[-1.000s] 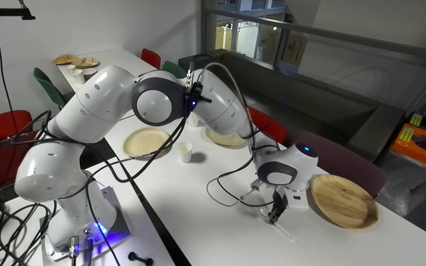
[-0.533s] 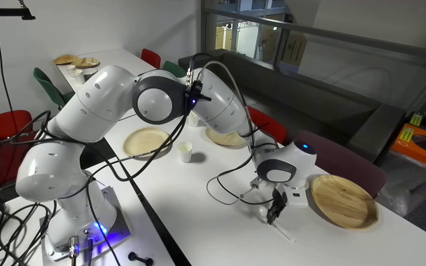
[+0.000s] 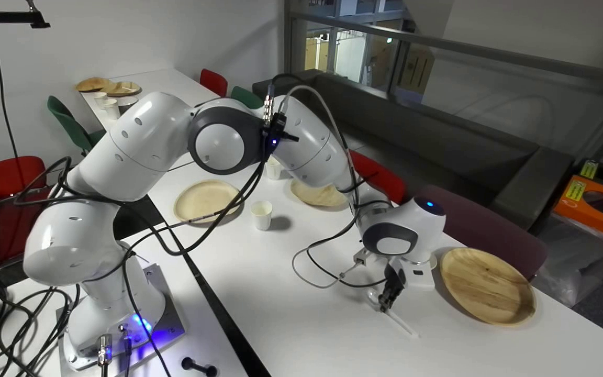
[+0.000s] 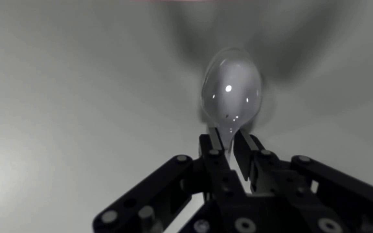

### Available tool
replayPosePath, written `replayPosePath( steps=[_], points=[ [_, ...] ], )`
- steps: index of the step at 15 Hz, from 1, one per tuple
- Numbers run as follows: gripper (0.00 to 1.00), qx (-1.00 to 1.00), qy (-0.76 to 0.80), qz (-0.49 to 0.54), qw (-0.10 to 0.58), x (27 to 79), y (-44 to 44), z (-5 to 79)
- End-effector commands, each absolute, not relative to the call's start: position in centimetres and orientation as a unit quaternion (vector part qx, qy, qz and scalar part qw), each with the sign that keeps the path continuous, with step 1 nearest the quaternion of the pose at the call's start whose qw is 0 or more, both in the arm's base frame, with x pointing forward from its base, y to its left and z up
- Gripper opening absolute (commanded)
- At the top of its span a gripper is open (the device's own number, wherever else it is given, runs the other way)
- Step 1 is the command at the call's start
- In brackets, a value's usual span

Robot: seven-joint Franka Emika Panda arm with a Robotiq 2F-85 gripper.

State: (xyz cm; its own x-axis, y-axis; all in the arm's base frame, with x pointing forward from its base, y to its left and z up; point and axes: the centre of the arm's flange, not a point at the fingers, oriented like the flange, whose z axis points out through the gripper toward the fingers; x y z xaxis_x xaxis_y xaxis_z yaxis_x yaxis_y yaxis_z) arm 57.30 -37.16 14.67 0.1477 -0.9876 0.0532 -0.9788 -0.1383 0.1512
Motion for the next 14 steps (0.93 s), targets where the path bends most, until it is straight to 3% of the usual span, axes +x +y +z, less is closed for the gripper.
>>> replayPosePath(
  steps=[1,4,5,7,14],
  points=[
    [0.43,0.759,-0.646,-0.017,0.080,56.9,-36.7,15.8],
    [0.63,0.760,-0.645,-0.017,0.080,57.1,-36.4,15.9],
    [0.55,0.760,-0.644,-0.017,0.080,57.2,-36.3,15.9],
    [0.50,0.761,-0.643,-0.017,0.079,57.3,-36.0,15.8],
    [0.39,0.764,-0.640,-0.015,0.079,57.5,-35.5,15.9]
  ],
)
